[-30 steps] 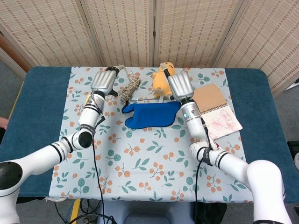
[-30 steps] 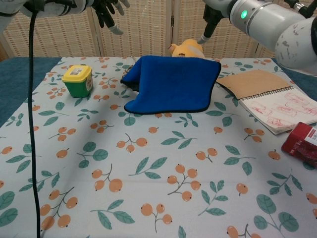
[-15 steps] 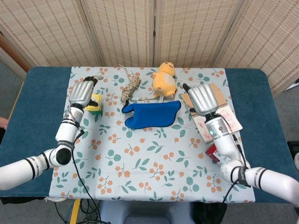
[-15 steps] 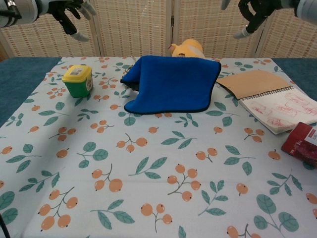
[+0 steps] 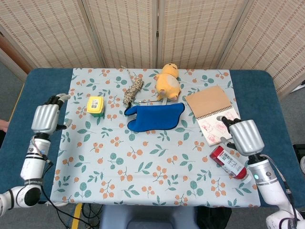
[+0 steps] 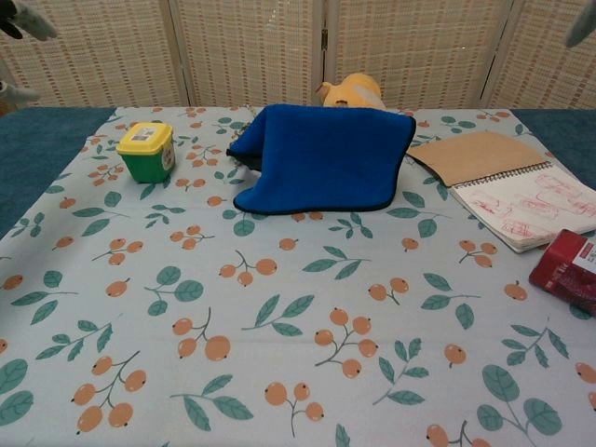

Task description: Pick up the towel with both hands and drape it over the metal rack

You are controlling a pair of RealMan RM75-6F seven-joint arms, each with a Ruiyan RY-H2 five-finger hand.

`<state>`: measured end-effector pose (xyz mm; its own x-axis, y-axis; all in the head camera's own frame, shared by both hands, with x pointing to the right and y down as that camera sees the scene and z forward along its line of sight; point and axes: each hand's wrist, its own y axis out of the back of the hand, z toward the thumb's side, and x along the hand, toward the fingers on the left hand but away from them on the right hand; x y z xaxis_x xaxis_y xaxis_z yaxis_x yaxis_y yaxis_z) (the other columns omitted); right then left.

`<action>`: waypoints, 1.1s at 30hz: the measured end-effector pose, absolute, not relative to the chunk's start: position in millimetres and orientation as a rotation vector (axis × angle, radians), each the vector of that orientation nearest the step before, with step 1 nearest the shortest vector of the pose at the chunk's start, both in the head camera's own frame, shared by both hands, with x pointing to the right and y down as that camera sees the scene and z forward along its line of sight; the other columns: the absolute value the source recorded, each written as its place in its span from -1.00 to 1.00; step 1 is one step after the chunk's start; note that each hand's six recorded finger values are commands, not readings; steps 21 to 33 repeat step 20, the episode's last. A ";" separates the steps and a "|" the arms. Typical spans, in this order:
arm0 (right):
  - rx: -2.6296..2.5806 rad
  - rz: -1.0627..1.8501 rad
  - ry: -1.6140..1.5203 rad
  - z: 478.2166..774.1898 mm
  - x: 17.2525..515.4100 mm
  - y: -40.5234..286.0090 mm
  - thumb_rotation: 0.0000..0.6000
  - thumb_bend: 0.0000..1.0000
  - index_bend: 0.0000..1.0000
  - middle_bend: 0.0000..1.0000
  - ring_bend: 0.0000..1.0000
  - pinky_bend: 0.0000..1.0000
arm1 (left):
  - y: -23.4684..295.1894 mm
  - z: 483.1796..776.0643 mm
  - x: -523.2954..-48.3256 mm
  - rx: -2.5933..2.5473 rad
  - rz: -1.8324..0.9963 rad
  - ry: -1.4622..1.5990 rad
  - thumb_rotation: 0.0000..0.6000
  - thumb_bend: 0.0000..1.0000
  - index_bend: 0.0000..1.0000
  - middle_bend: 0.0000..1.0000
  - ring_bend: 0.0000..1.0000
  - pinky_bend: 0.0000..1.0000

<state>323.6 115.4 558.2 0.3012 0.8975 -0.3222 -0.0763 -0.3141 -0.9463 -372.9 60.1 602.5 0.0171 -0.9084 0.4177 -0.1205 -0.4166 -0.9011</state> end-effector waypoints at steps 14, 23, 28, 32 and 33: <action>-1.543 1.291 -0.855 531.5 394.3 188.3 1.00 -0.63 -0.38 0.16 0.03 0.50 | 155.3 559.1 -448.9 -1.493 -1.536 1.082 1.00 -0.50 -0.58 -0.64 -0.68 -0.40; -1.542 1.324 -0.895 529.3 407.4 205.5 1.00 -0.63 -0.36 0.16 0.03 0.50 | 185.1 549.7 -455.6 -1.451 -1.541 1.060 1.00 -0.50 -0.57 -0.64 -0.69 -0.42; -1.542 1.324 -0.895 529.3 407.4 205.5 1.00 -0.63 -0.36 0.16 0.03 0.50 | 185.1 549.7 -455.6 -1.451 -1.541 1.060 1.00 -0.50 -0.57 -0.64 -0.69 -0.42; -1.542 1.324 -0.895 529.3 407.4 205.5 1.00 -0.63 -0.36 0.16 0.03 0.50 | 185.1 549.7 -455.6 -1.451 -1.541 1.060 1.00 -0.50 -0.57 -0.64 -0.69 -0.42; -1.542 1.324 -0.895 529.3 407.4 205.5 1.00 -0.63 -0.36 0.16 0.03 0.50 | 185.1 549.7 -455.6 -1.451 -1.541 1.060 1.00 -0.50 -0.57 -0.64 -0.69 -0.42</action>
